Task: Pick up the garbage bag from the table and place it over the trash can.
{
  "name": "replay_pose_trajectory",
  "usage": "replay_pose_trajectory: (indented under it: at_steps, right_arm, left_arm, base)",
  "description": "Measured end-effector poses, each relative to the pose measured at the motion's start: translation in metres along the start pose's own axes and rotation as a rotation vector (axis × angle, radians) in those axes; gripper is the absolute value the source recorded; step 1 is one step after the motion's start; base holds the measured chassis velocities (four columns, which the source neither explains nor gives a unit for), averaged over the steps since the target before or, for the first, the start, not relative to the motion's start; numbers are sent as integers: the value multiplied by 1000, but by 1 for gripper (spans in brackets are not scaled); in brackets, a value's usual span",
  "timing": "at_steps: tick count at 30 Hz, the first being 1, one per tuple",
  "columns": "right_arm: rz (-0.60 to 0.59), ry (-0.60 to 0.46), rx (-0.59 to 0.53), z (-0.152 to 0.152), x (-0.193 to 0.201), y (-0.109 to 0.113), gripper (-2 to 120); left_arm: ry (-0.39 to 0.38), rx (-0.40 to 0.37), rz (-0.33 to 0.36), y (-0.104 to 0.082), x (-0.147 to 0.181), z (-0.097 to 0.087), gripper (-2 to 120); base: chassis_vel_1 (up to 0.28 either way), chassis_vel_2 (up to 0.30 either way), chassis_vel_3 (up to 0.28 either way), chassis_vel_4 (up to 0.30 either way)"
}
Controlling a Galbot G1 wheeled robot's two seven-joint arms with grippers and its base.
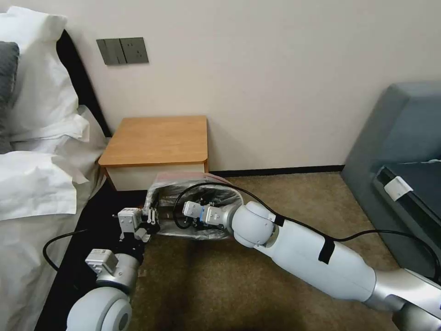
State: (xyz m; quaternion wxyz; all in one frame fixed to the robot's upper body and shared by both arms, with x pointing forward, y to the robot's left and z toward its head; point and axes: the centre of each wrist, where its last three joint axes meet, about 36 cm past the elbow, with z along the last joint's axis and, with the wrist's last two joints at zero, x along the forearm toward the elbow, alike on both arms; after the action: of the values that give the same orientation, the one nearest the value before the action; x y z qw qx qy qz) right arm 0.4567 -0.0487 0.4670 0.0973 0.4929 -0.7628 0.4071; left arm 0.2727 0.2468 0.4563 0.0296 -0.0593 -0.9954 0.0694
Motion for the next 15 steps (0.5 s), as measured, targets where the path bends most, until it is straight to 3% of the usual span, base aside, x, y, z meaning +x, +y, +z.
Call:
replay_pose_trajectory:
  at_steps: [15]
  right_arm:
    - [-8, 42, 4, 7, -9, 1, 0]
  left_arm:
    - [21, -5, 7, -4, 5, -7, 5]
  base:
    - [0, 0, 0, 0]
